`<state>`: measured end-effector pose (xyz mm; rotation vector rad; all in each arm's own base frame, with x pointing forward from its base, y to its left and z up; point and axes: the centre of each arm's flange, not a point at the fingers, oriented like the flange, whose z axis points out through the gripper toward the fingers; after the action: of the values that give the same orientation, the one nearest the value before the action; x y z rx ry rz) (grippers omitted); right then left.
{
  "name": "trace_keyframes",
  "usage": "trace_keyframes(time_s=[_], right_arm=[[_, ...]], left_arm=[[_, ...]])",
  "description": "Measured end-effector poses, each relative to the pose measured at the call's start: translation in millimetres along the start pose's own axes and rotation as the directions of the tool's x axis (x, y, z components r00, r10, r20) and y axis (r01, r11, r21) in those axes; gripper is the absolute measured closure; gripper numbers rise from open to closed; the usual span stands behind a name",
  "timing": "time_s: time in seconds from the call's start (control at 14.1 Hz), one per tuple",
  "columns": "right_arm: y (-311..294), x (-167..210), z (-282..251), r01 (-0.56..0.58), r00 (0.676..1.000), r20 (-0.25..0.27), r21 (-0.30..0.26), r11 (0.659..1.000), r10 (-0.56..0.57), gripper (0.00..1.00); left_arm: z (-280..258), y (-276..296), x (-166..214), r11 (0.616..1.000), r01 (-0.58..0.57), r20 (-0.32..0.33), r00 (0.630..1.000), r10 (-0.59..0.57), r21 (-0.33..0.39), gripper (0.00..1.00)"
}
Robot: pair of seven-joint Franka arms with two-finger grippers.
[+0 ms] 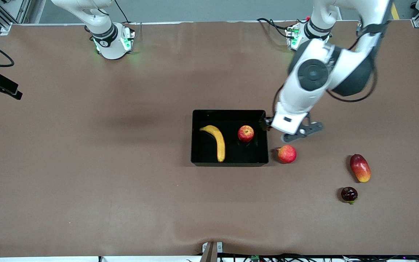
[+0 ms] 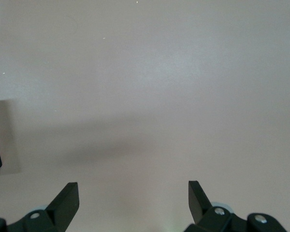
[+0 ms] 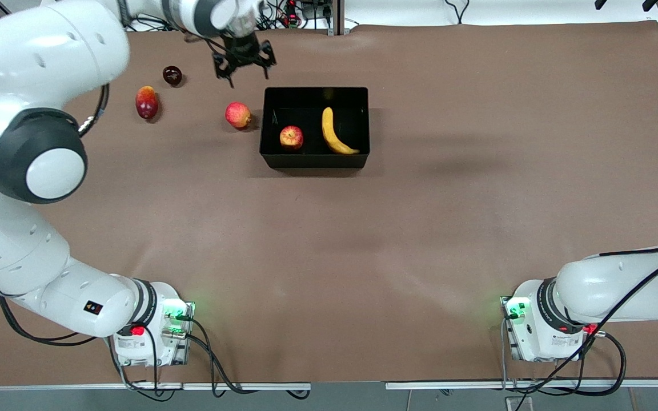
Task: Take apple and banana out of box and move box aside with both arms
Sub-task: 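Grasp the red apple in the box with the left gripper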
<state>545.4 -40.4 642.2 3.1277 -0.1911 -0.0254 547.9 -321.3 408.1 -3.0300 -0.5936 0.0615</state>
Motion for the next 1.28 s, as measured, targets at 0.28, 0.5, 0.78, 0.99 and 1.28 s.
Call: trace_keyframes(time_s=[0.28, 0.5, 0.78, 0.99, 1.28], right_arm=[[-0.1, 0.1, 0.1, 0.000, 1.000, 0.000, 0.000, 1.000, 0.000, 0.00], [-0.2, 0.1, 0.2, 0.000, 1.000, 0.000, 0.000, 1.000, 0.000, 0.00], [-0.5, 0.4, 0.7, 0.001, 1.000, 0.001, 0.000, 1.000, -0.001, 0.00], [-3.1, 2.1, 3.9, 0.005, 1.000, 0.007, 0.000, 1.000, -0.005, 0.00], [-16.5, 9.0, 17.8, 0.028, 0.999, 0.032, -0.002, 1.000, -0.028, 0.00]], left_arm=[[64.4, 46.7, -32.0, 0.991, 0.136, 0.005, 0.991, -0.136, -0.012, 0.00], [110.3, 65.5, -43.2, 0.985, 0.174, 0.015, 0.985, -0.174, -0.010, 0.00], [159.1, 67.3, -44.1, 0.985, 0.167, 0.014, 0.986, -0.167, 0.034, 0.00], [191.1, 64.6, -41.1, 0.985, 0.163, 0.016, 0.986, -0.165, 0.059, 0.00], [205.6, 65.2, -41.7, 0.985, 0.162, 0.021, 0.986, -0.163, 0.066, 0.19]])
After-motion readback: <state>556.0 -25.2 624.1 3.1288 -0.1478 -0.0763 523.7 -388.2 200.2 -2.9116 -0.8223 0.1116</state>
